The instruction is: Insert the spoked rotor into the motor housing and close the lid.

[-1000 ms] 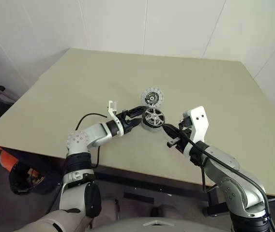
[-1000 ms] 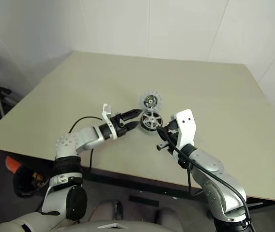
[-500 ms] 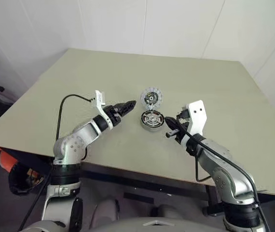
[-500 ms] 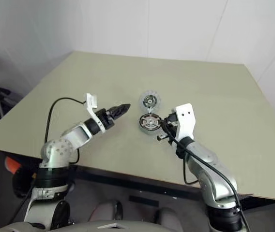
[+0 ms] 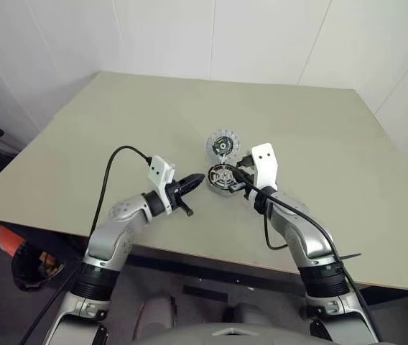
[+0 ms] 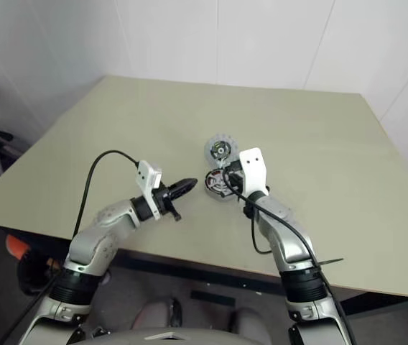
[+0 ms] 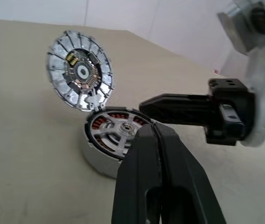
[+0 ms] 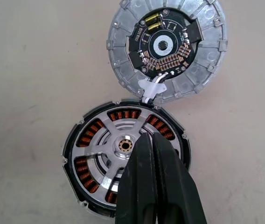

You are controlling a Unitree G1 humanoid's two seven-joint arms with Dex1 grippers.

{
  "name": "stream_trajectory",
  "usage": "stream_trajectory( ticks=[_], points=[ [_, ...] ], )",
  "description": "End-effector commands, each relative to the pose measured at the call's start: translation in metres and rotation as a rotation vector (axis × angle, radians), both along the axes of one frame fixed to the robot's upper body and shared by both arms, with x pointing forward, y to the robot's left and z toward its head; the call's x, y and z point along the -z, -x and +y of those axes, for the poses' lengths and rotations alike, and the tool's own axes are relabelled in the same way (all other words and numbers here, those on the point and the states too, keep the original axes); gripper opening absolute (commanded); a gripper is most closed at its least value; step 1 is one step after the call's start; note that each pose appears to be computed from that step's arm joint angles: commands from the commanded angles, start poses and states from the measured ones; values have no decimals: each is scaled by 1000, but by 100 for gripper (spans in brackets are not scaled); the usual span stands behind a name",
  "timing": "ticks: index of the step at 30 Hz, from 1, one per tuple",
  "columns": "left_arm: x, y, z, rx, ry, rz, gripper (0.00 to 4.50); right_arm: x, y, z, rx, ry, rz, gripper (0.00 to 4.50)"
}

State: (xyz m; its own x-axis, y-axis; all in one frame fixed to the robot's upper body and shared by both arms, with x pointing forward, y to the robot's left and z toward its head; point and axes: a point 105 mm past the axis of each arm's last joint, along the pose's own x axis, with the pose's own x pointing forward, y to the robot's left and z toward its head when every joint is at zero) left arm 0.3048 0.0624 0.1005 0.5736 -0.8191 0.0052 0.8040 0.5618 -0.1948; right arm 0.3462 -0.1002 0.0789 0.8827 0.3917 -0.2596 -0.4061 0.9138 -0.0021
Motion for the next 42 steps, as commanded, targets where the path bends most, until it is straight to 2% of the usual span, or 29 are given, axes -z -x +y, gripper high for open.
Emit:
stream_trajectory(
  ticks=[1, 8, 17, 22, 25, 29, 34, 42],
  points=[
    [-16, 13, -7, 105, -5, -70, 2, -15, -9, 9, -30, -7, -57, 0],
    [-10, 14, 3, 122, -22, -63, 2, -9, -17, 16, -63, 3, -30, 0],
    [3, 14, 7, 111, -29, -53, 2, 22, -10, 12, -67, 62, 89, 0],
    [10, 14, 8, 109, -31, -50, 2, 2, -11, 12, -102, 63, 26, 0],
    [12, 14, 6, 110, -28, -51, 2, -20, -2, 14, -225, 110, -14, 0],
    [13, 14, 3, 115, -22, -49, 2, -23, 15, 9, -391, 247, 21, 0],
    [12, 15, -3, 122, -12, -46, 0, -24, 18, -1, -478, 355, 49, 161],
    [9, 15, -8, 118, 0, -43, 0, -23, 13, -5, -580, 499, 68, 442]
  ],
)
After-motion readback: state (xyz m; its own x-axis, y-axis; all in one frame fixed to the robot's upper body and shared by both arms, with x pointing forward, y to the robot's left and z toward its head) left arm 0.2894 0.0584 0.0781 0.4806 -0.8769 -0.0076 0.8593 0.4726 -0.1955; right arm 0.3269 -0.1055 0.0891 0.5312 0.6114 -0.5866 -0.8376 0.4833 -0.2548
